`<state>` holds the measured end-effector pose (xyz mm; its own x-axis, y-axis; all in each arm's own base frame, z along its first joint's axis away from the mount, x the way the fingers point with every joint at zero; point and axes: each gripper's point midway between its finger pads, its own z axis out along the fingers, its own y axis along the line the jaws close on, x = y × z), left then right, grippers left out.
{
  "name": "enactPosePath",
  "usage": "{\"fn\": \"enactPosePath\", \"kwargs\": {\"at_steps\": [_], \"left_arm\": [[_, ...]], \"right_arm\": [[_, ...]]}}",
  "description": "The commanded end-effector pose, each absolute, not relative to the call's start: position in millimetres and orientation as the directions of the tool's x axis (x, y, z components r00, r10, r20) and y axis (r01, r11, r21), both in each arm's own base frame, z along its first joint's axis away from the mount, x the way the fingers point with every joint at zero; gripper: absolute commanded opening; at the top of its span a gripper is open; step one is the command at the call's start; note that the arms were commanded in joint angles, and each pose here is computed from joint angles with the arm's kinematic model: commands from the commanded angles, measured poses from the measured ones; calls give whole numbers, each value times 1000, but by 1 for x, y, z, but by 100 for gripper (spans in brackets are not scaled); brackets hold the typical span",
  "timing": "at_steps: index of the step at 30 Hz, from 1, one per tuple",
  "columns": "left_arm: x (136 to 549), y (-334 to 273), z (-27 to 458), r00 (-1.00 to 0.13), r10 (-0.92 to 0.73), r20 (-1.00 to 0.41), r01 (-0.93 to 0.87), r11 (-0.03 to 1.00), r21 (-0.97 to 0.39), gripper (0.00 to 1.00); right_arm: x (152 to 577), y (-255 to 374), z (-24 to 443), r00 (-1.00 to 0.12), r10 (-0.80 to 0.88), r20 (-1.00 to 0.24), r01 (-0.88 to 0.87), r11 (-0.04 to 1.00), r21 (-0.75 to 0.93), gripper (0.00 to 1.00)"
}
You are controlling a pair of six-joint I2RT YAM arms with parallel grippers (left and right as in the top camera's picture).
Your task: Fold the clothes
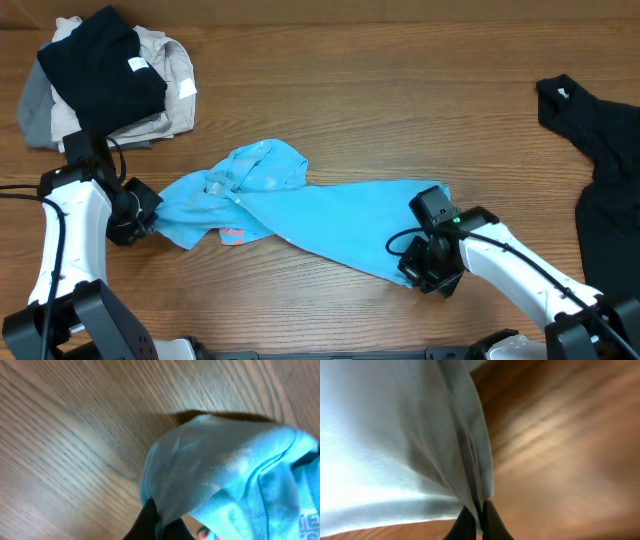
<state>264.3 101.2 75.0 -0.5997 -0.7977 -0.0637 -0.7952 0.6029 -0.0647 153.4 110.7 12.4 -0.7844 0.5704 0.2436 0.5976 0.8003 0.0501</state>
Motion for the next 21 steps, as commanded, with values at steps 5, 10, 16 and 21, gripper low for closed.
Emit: {"fn": "enactPosePath", "kwargs": {"at_steps": [5,10,16,21], "left_arm": [[276,93,152,-649,-730,-213,-717,681,-148,4],[270,84,207,-655,-689,-311,-669,720,-184,4],[253,78,258,-639,-657,-400,-633,745,-211,4],[240,73,285,-643,-622,-447,-598,772,-216,4]], "right_arm": [[221,100,101,-804,595,8,594,802,70,4],[245,106,160,-818,571,-68,559,817,143,4],[260,103,221,-798,579,-168,546,812,208,4],[262,95,268,-770,588,-247,537,806,248,4]]}}
